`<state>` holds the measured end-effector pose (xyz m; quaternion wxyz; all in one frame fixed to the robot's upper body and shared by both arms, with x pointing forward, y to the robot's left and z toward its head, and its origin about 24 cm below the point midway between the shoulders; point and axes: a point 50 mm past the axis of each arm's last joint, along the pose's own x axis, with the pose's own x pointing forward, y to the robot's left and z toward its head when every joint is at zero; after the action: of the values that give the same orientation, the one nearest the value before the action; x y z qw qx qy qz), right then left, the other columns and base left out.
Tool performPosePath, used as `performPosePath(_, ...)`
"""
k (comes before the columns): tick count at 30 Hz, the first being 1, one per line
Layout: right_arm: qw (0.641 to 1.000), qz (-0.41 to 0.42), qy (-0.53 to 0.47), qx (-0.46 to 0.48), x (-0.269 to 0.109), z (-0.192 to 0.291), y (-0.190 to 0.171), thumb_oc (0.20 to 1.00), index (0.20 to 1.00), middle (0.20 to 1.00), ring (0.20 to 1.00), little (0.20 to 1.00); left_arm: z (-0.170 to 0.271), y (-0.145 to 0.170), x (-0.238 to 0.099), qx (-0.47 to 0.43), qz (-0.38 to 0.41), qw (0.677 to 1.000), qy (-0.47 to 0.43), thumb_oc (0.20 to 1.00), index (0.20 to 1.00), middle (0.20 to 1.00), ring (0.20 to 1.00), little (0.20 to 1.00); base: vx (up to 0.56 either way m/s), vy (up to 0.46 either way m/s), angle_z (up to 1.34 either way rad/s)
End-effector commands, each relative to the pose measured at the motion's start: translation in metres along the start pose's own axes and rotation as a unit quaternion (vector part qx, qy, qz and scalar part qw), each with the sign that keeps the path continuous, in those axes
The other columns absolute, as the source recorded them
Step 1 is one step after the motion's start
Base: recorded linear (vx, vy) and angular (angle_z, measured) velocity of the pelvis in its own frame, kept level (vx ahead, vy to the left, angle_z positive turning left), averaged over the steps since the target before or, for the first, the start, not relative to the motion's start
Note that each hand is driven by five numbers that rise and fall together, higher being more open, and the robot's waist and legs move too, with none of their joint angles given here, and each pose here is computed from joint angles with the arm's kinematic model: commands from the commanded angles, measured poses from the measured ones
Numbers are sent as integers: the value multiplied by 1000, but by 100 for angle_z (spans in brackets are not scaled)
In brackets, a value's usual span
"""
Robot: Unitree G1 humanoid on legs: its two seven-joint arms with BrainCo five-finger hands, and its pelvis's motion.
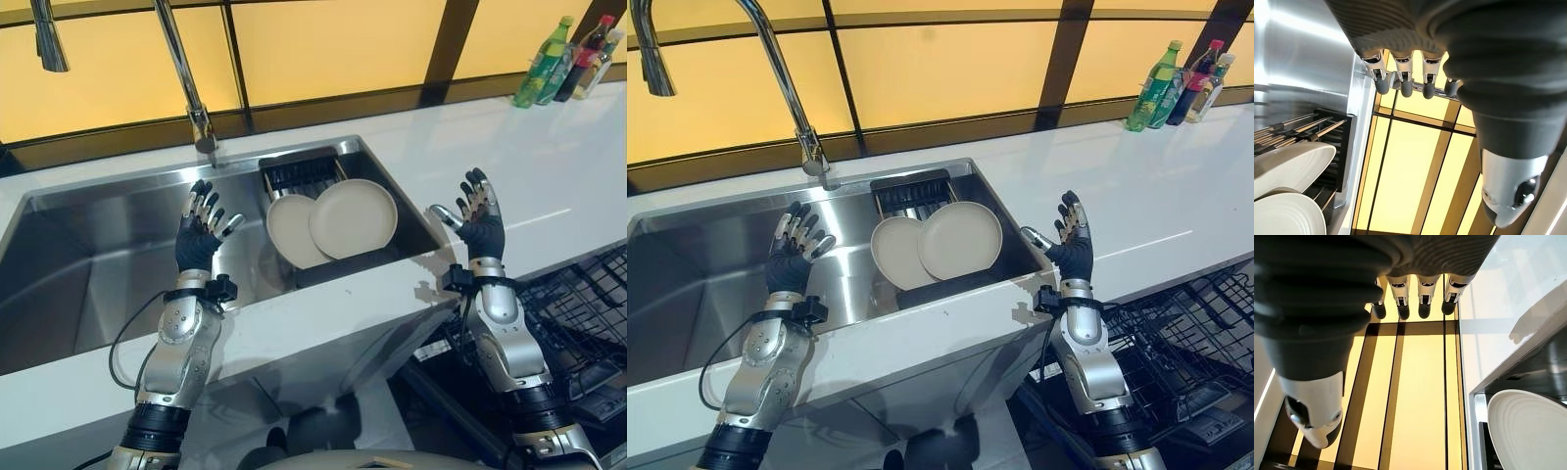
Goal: Pick up plates and place into dishwasher.
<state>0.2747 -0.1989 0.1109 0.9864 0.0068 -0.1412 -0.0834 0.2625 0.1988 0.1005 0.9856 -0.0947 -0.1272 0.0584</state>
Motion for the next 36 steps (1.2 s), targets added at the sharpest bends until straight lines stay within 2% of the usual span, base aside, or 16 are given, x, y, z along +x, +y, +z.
performPosePath(1,997,16,-80,8,12,32,6,1000,1000,1000,1000,1000,20,-6,9,-1,-29,998,-53,1000,1000,1000,1000,1000,0,0,0)
performPosePath(17,998,19,-53,13,12,26,10,1000,1000,1000,1000,1000,25,-1,10,28,-26,996,-75,1000,1000,1000,1000,1000,-2,0,0)
performPosePath(36,999,29,-24,7,11,16,11,1000,1000,1000,1000,1000,65,9,37,227,-70,959,-158,1000,1000,1000,1000,1000,39,5,-1)
